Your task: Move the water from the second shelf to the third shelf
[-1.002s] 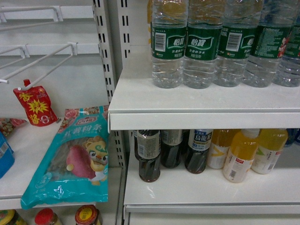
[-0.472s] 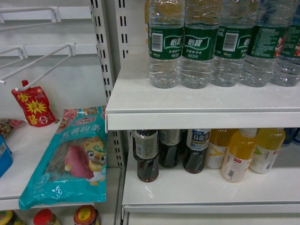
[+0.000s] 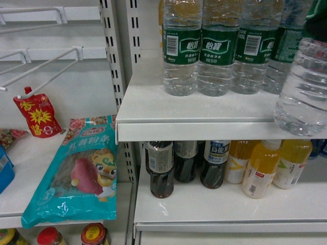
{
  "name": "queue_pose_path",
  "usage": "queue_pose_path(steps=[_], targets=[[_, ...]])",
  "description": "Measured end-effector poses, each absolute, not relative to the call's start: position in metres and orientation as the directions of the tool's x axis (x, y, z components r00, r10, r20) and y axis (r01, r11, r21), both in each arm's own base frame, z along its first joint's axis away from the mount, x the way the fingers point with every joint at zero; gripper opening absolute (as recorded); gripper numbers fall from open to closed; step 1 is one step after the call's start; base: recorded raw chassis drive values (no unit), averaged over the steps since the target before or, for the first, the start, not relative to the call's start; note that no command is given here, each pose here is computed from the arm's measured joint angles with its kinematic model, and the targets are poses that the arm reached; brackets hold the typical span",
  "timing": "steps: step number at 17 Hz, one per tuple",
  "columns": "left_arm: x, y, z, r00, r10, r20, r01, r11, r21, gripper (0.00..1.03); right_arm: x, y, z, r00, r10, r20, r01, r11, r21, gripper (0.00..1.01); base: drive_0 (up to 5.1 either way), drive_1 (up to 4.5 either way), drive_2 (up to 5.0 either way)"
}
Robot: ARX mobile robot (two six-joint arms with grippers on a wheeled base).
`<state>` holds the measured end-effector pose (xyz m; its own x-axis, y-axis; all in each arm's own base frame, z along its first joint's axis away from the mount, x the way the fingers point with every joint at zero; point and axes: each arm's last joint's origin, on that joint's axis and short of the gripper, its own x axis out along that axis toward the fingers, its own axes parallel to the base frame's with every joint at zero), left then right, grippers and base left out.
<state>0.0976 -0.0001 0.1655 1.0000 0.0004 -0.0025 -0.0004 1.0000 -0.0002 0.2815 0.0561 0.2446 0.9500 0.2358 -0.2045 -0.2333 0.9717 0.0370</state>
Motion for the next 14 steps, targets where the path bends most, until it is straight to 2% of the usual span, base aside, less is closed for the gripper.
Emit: queue_pose_path(steps=[5,8,14], targets=[[0.098,0.0,0.166,1.0,0.0,-0.002,0.0,1.0,0.0,0.98,0.319,0.072,0.245,0.954,0.207,-0.217,-0.206,0.978,0.03,0.42,0.0,0.0,0.0],[0.098,0.0,0.166,1.0,0.0,-0.002,0.0,1.0,0.0,0.98,0.337,0.077,0.245,0.961,0.164,-0.224,-0.164,0.986,0.019,0.42,0.0,0.0,0.0],[0.098,0.0,0.166,1.0,0.0,-0.002,0.0,1.0,0.0,0.98,0.354,0.082,0.241,0.961,0.126,-0.247,-0.127,0.992,0.015,0.42,0.0,0.0,0.0]])
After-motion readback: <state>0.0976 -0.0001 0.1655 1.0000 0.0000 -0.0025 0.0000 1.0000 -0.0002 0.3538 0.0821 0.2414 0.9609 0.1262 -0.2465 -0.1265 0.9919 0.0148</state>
